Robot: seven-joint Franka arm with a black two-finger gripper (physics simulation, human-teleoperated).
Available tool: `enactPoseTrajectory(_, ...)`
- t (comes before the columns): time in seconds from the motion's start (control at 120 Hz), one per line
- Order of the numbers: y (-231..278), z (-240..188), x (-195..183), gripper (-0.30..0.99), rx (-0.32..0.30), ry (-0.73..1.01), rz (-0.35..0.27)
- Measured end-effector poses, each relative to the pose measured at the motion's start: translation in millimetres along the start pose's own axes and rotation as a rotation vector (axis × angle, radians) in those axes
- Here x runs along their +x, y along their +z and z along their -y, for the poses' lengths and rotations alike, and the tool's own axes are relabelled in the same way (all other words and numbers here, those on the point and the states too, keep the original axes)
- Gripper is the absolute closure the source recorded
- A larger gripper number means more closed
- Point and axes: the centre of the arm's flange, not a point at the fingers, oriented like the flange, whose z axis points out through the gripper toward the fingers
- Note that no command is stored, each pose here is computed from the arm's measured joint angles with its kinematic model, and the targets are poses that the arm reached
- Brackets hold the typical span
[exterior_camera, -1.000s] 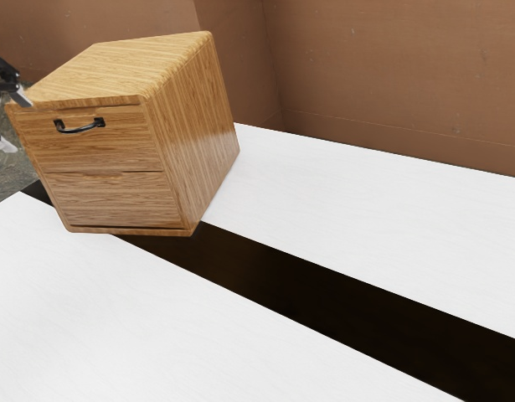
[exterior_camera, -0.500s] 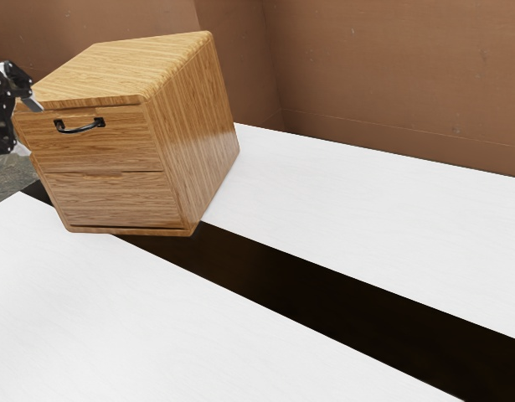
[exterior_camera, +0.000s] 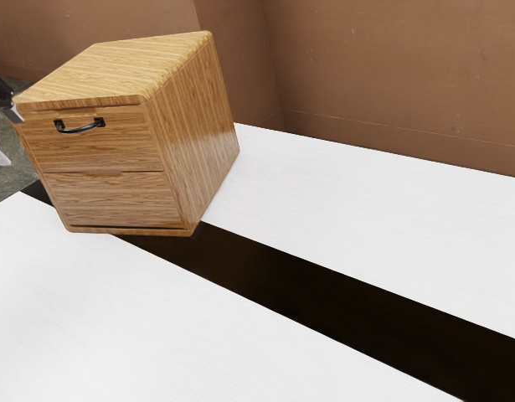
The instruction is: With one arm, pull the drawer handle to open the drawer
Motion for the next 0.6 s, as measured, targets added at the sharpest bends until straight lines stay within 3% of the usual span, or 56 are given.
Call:
enactPoseTrajectory(0.408,18.4,25.9,51.4,0.00,0.093,0.062,0.043)
enactPoseTrajectory(0.6,9.8,30.4,14.5,0.00,0.102,0.009,0.094)
